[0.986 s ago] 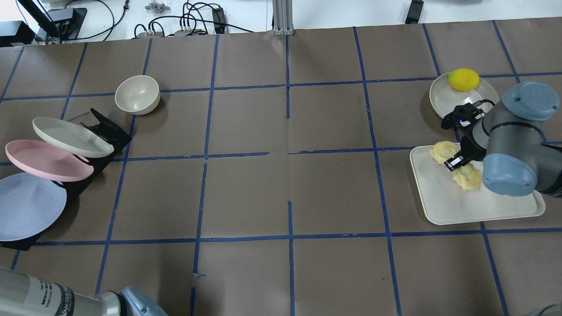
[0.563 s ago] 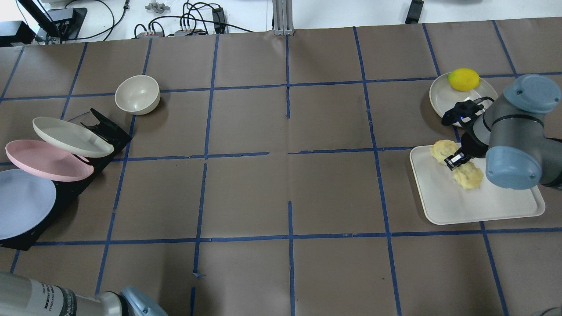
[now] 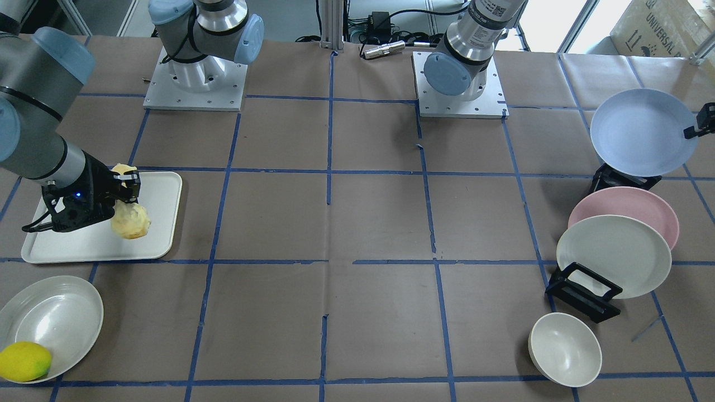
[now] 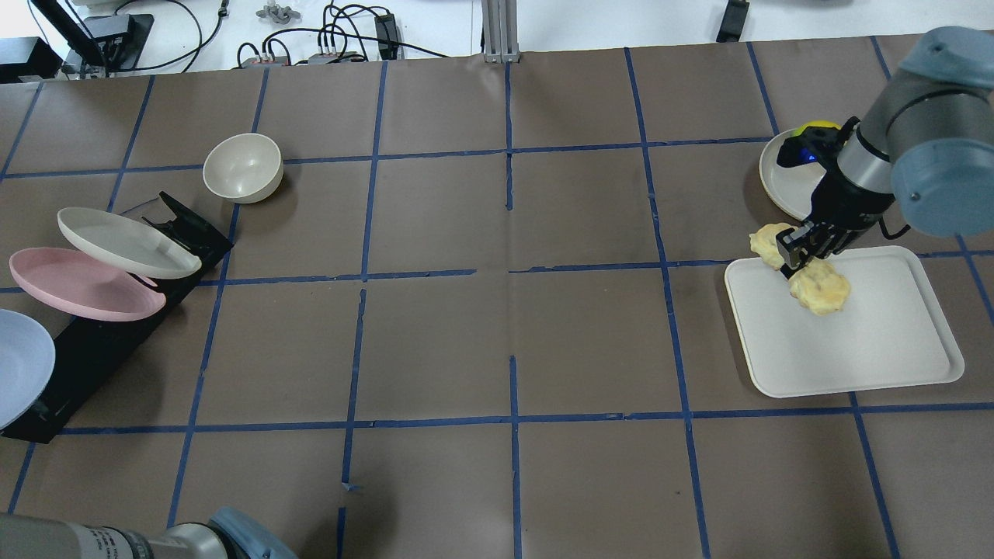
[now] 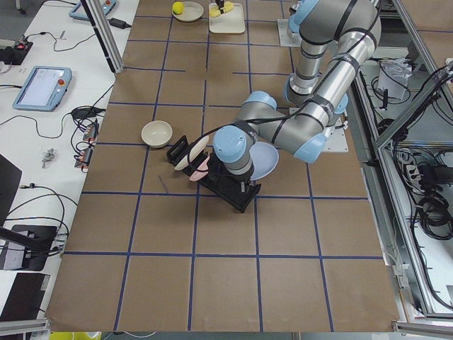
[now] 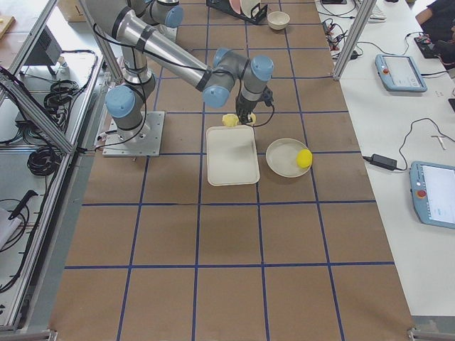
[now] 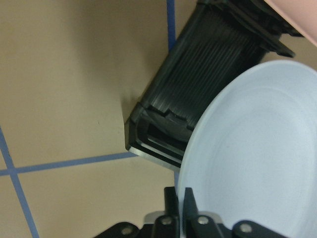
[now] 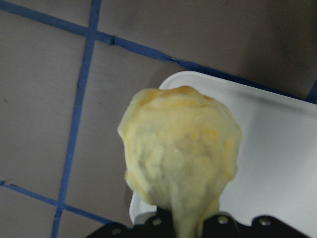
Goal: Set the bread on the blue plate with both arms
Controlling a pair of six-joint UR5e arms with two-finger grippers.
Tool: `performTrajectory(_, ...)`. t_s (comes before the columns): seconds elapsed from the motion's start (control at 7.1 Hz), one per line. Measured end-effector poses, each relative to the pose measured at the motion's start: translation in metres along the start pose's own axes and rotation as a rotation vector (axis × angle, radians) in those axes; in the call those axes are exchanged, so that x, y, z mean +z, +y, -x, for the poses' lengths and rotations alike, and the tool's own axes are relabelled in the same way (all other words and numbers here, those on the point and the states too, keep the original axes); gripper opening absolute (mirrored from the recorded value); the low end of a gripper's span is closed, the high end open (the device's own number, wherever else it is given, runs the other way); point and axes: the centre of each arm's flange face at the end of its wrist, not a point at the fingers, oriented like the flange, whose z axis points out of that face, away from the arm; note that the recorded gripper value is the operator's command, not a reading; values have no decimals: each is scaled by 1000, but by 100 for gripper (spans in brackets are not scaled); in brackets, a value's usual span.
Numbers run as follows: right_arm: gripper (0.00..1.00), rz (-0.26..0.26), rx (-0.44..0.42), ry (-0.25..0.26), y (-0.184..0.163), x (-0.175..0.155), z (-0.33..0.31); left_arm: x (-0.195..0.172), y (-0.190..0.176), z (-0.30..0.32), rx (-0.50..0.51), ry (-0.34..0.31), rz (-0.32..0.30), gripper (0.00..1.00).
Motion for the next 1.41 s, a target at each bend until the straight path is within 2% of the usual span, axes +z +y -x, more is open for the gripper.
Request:
performTrajectory(0.14, 8, -6, 13, 11, -3, -28, 39, -17, 12, -35, -54, 10, 11, 13)
performTrajectory(0.28, 8, -19, 28, 23, -7, -56, 78, -29, 5, -76, -75, 9, 16, 13)
performTrajectory(0.56, 9, -5, 82, 9, -17, -103, 136, -36, -47, -164, -54, -6, 0, 13)
performTrajectory(0.85, 9, 17, 92, -1, -23, -113, 155, -10, -118, -253, -79, 52, -39, 13)
performTrajectory(1.13, 9, 20, 89, 20, -24, -116, 153, 25, -174, -350, -52, 146, -74, 13)
performTrajectory(1.41, 8, -10, 86, 58, -27, -120, 145, 75, -210, -417, -11, 153, -117, 13)
